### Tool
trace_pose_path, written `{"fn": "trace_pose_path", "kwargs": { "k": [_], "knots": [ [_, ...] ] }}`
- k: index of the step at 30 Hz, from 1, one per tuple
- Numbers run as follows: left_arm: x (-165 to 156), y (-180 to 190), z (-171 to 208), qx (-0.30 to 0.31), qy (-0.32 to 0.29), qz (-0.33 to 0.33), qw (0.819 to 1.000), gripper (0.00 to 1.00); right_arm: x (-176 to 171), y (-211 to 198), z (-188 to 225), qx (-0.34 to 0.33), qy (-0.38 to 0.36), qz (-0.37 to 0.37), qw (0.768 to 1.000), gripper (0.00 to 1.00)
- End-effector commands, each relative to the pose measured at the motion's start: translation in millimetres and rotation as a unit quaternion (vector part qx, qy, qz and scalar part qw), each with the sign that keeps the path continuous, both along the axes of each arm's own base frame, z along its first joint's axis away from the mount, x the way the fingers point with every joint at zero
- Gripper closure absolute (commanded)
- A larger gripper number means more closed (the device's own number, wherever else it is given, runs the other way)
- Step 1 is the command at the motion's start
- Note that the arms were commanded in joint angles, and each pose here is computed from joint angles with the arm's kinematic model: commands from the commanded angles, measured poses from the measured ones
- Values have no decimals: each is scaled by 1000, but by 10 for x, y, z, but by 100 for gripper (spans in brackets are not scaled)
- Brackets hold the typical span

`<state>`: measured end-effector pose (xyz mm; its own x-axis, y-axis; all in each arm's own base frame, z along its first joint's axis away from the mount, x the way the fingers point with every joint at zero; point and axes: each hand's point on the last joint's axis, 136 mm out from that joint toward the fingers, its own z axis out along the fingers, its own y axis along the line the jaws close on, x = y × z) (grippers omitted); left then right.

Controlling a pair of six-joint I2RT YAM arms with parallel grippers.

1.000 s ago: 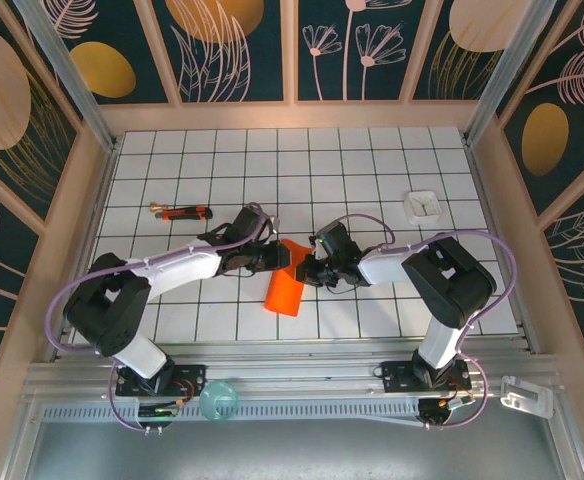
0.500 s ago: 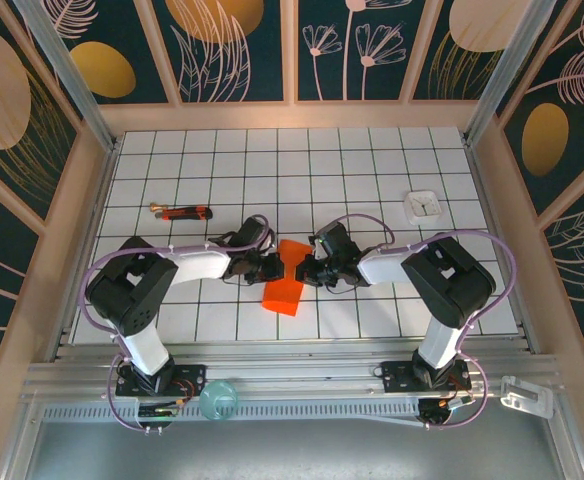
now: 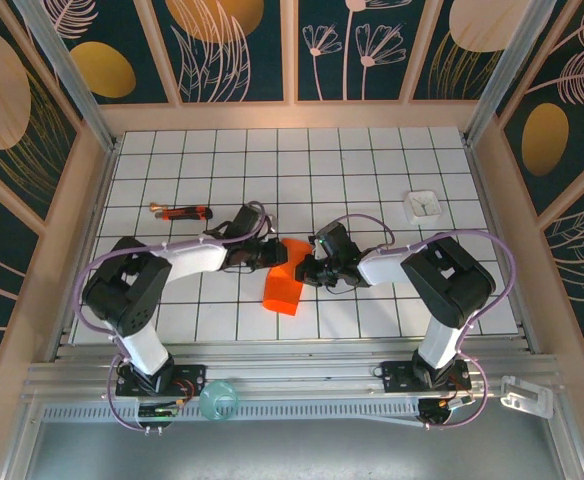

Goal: Fold a paper plane with a square sheet of paper (pick it up from the middle)
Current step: First fold in half a square sheet of paper at the center of the table.

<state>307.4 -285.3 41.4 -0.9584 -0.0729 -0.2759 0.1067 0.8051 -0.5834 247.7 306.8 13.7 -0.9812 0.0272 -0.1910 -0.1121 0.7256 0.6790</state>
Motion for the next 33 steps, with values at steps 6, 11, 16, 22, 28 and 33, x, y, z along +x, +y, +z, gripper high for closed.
{"fn": "trace_pose_path", "kwargs": {
  "k": [6, 11, 16, 22, 28, 33],
  "knots": [
    [137, 231, -472, 57, 31, 8, 998, 86, -314, -540, -673, -142, 64, -26, 987, 100],
    [352, 115, -114, 22, -5, 4, 1000, 83, -330, -567, -687, -147, 66, -26, 987, 100],
    [433, -79, 193, -34, -26, -9, 999, 78, -316, -558, -684, -146, 65, -27, 987, 100],
    [505, 13, -128, 10, -1, 0, 1000, 81, -295, -550, -661, -149, 61, -24, 987, 100],
    [491, 142, -385, 43, 14, 3, 999, 84, -295, -562, -657, -150, 60, -26, 986, 100],
    [596, 317, -386, 77, -3, 21, 997, 83, -310, -583, -675, -153, 62, -27, 986, 100]
  ]
}}
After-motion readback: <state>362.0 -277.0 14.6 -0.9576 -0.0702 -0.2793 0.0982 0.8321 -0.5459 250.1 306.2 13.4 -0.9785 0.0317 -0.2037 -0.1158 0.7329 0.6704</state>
